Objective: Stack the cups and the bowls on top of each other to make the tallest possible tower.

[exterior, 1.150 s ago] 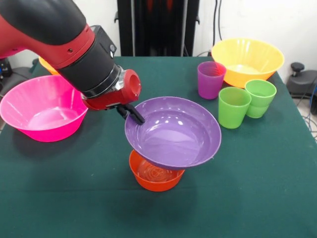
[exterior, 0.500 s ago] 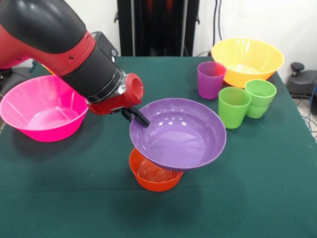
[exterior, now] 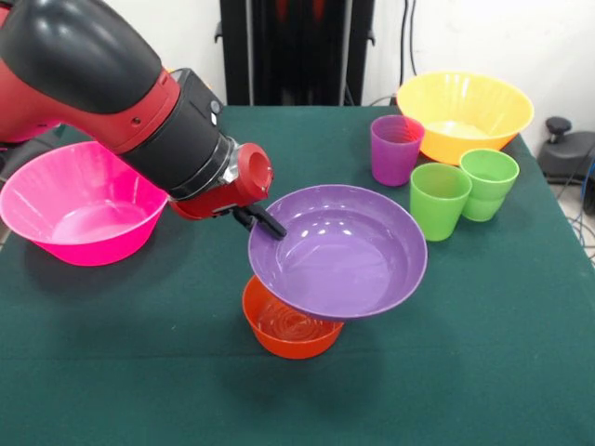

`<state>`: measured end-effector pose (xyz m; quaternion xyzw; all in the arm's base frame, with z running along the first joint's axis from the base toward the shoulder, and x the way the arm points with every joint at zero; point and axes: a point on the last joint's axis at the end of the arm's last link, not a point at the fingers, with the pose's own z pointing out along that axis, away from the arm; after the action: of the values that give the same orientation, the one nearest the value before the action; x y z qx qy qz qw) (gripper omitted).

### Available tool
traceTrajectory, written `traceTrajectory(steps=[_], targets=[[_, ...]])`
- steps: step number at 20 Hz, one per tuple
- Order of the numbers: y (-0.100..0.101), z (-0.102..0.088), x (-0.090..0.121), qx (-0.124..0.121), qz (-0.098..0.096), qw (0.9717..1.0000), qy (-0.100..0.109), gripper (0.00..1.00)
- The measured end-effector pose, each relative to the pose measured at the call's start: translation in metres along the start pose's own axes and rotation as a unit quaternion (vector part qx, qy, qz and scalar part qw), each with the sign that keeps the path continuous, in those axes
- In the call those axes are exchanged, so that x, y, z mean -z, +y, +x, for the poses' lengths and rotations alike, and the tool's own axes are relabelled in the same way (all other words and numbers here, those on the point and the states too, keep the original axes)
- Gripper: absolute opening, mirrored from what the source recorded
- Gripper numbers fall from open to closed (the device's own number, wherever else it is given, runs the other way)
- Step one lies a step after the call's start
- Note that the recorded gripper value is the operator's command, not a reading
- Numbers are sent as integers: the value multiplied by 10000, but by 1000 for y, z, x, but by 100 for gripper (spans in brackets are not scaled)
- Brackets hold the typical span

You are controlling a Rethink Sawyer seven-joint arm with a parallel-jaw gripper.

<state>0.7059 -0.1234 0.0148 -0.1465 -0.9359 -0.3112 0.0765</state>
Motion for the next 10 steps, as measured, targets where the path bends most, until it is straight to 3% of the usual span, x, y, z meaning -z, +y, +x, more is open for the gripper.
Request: traceTrajectory(steps=[7, 10], targets=[[-4, 3, -8, 62, -35, 9996, 283, 0], [-5, 2, -8, 107, -22, 9994, 314, 0]])
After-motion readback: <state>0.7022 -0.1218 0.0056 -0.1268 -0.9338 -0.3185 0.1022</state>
